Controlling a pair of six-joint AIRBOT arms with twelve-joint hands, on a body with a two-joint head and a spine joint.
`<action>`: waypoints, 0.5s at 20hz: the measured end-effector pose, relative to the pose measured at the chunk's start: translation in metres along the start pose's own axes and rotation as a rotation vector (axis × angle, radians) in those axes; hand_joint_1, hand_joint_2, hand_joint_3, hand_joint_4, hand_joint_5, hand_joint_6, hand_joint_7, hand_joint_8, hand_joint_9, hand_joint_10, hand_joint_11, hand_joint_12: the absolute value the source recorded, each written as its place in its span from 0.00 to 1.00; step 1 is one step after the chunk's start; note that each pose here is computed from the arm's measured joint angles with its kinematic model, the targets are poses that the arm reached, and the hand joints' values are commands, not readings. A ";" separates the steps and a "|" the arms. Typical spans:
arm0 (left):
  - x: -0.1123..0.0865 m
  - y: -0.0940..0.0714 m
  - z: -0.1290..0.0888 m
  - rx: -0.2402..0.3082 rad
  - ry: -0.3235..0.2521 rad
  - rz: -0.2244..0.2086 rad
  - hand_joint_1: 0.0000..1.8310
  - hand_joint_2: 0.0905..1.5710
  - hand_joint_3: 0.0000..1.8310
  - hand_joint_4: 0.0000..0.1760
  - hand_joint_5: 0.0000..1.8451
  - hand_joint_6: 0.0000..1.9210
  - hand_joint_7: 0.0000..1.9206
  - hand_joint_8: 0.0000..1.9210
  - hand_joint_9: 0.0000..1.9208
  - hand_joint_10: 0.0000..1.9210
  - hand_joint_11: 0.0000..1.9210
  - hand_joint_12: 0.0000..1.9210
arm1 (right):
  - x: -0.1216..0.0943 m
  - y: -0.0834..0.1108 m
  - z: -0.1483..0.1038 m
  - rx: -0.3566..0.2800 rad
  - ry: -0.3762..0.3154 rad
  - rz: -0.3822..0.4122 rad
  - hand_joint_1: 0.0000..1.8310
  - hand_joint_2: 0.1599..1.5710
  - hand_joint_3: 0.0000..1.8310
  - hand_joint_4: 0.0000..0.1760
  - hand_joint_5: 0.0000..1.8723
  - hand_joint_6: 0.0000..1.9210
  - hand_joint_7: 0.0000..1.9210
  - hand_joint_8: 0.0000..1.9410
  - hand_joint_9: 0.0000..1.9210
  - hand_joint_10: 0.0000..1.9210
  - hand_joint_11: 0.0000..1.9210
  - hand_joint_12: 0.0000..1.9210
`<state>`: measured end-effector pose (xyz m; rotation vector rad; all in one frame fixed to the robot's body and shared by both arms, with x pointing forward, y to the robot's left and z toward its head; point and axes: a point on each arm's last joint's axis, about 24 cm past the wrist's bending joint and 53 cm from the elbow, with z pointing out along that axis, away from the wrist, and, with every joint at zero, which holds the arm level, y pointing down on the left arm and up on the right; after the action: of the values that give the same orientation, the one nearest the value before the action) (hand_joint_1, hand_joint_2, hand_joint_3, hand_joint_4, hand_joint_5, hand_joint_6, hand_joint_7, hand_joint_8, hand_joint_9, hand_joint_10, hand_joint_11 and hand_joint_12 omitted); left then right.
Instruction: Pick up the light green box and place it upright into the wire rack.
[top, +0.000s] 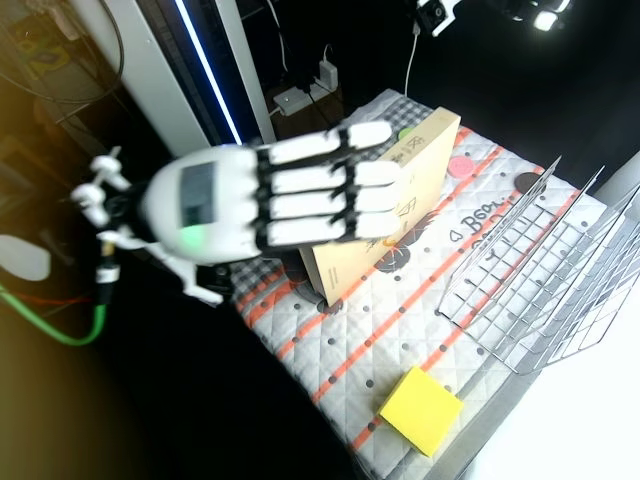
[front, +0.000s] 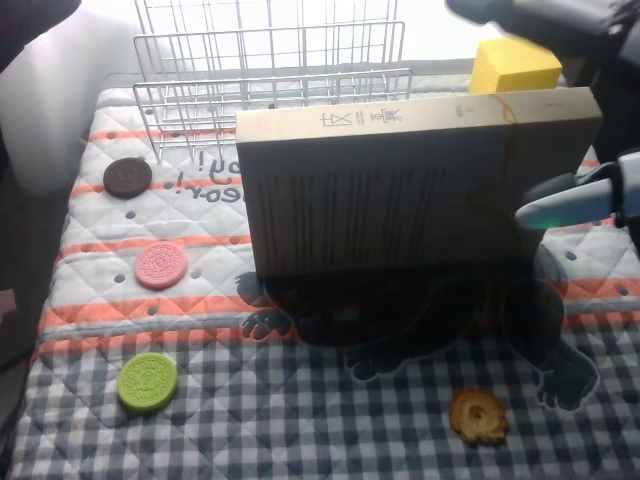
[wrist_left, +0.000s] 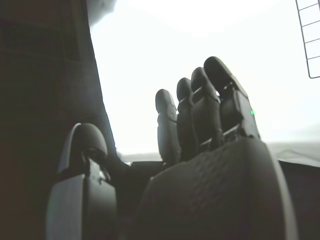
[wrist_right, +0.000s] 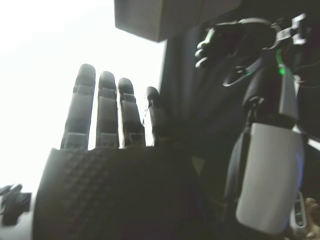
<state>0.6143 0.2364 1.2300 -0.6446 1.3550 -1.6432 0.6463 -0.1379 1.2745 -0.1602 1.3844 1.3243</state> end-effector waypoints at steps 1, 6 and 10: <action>0.000 0.001 0.000 -0.002 0.001 0.000 0.30 0.64 0.00 0.39 0.25 0.00 0.18 0.00 0.16 0.00 0.00 0.47 | 0.000 -0.002 0.003 0.007 0.011 -0.016 0.39 0.52 0.00 0.56 0.01 0.00 0.02 0.00 0.02 0.00 0.04 0.04; 0.000 0.004 0.000 -0.011 0.002 0.000 0.30 0.64 0.00 0.46 0.25 0.00 0.18 0.00 0.15 0.00 0.00 0.45 | 0.005 -0.002 0.016 0.009 0.055 -0.080 0.45 0.53 0.00 0.67 0.03 0.00 0.02 0.00 0.00 0.00 0.01 0.01; 0.002 0.009 0.001 -0.022 0.006 -0.002 0.29 0.65 0.00 0.43 0.25 0.00 0.18 0.00 0.16 0.00 0.00 0.45 | 0.012 0.002 0.033 -0.001 0.101 -0.162 0.43 0.53 0.00 0.72 0.05 0.00 0.08 0.01 0.06 0.01 0.02 0.01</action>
<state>0.6166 0.2342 1.2218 -0.6545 1.3786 -1.6355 0.6610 -0.1062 1.2763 -0.3365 1.4240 1.1962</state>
